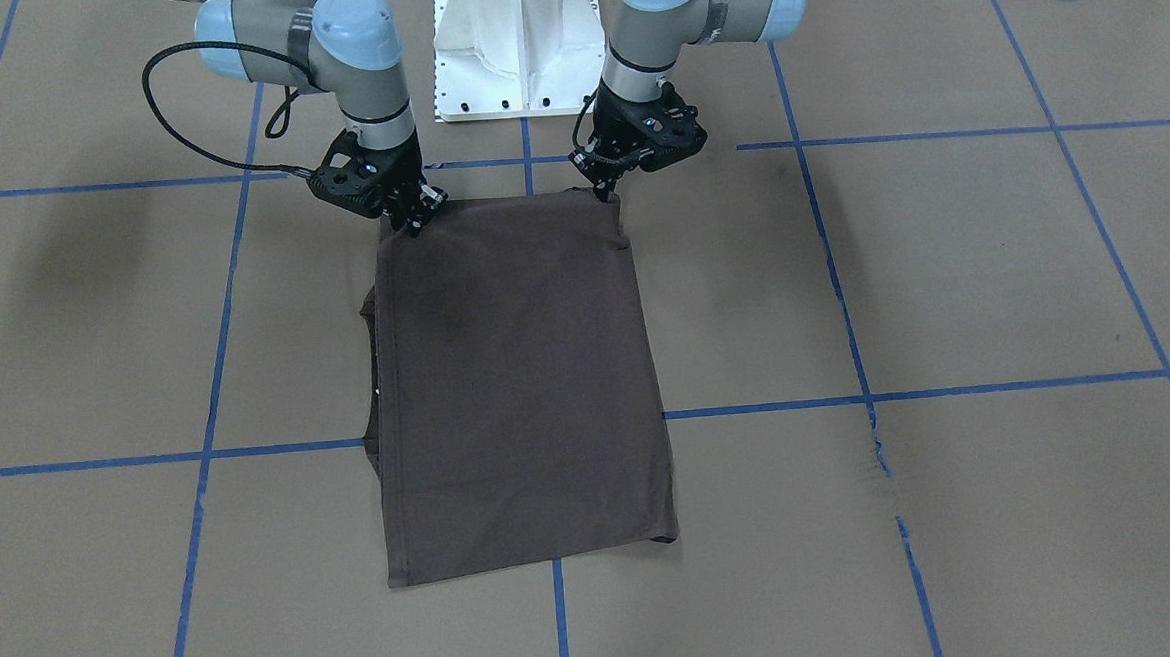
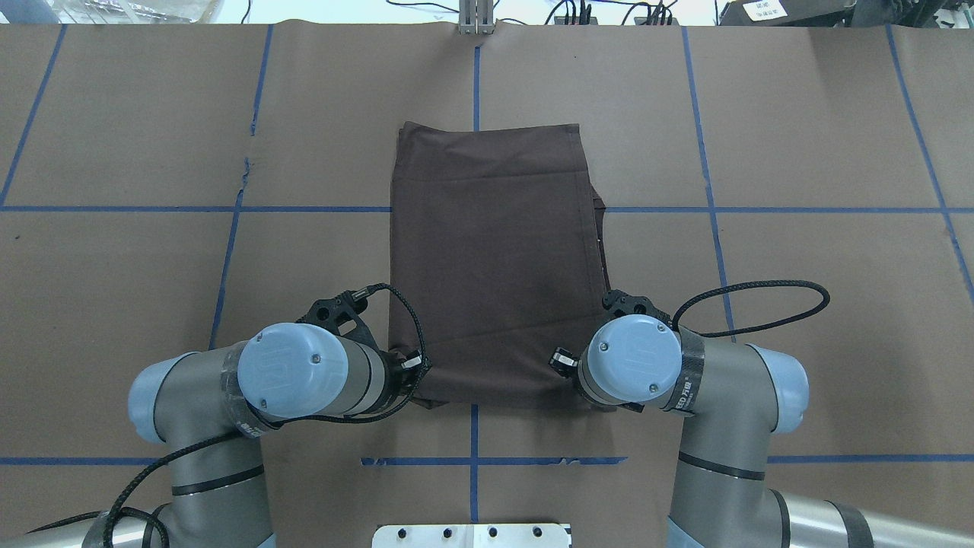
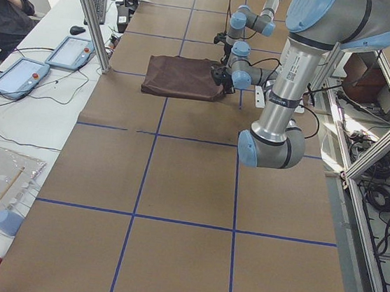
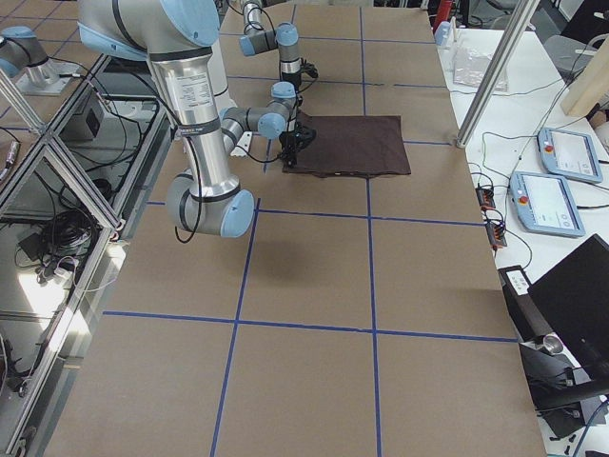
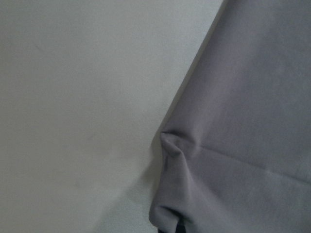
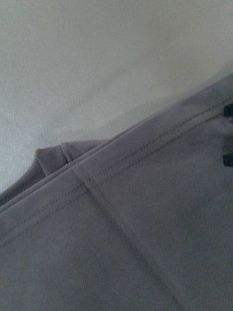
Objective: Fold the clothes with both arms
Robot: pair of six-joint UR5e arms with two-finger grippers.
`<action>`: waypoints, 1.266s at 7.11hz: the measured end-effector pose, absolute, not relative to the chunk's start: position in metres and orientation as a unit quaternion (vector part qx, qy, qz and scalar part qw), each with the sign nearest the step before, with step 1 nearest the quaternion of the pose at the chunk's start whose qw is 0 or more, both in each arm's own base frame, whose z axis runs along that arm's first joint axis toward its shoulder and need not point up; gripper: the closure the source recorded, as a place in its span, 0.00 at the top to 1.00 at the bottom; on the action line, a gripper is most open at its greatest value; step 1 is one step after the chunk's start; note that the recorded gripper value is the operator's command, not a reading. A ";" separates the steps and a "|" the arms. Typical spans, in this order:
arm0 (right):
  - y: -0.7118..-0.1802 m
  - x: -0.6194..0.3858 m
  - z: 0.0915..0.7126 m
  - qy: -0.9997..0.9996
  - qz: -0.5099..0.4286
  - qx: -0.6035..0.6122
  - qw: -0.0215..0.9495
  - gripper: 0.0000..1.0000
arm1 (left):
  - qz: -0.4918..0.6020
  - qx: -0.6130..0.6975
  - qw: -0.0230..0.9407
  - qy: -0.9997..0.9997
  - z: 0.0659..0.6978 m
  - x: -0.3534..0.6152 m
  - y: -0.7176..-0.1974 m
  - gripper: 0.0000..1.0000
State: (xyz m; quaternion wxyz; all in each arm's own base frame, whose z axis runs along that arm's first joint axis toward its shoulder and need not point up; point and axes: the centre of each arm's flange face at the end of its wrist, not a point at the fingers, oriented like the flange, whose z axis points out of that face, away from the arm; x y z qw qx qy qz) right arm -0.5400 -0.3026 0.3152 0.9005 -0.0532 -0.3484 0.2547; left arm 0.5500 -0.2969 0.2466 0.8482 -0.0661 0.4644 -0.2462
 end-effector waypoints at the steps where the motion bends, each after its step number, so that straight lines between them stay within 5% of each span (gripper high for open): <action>1: -0.303 -0.540 0.315 -0.348 0.255 -0.053 0.900 1.00 | -0.247 -0.066 0.848 0.464 0.247 0.550 -0.298 0.00; 6: -0.292 -0.546 0.323 -0.340 0.248 -0.055 0.905 0.98 | -0.247 -0.066 0.848 0.465 0.246 0.549 -0.298 0.00; 8: -0.293 -0.547 0.325 -0.338 0.248 -0.055 0.906 0.21 | -0.247 -0.066 0.847 0.466 0.244 0.549 -0.298 0.00; 9: -0.294 -0.547 0.324 -0.339 0.249 -0.055 0.906 0.00 | -0.246 -0.066 0.847 0.467 0.244 0.548 -0.297 0.00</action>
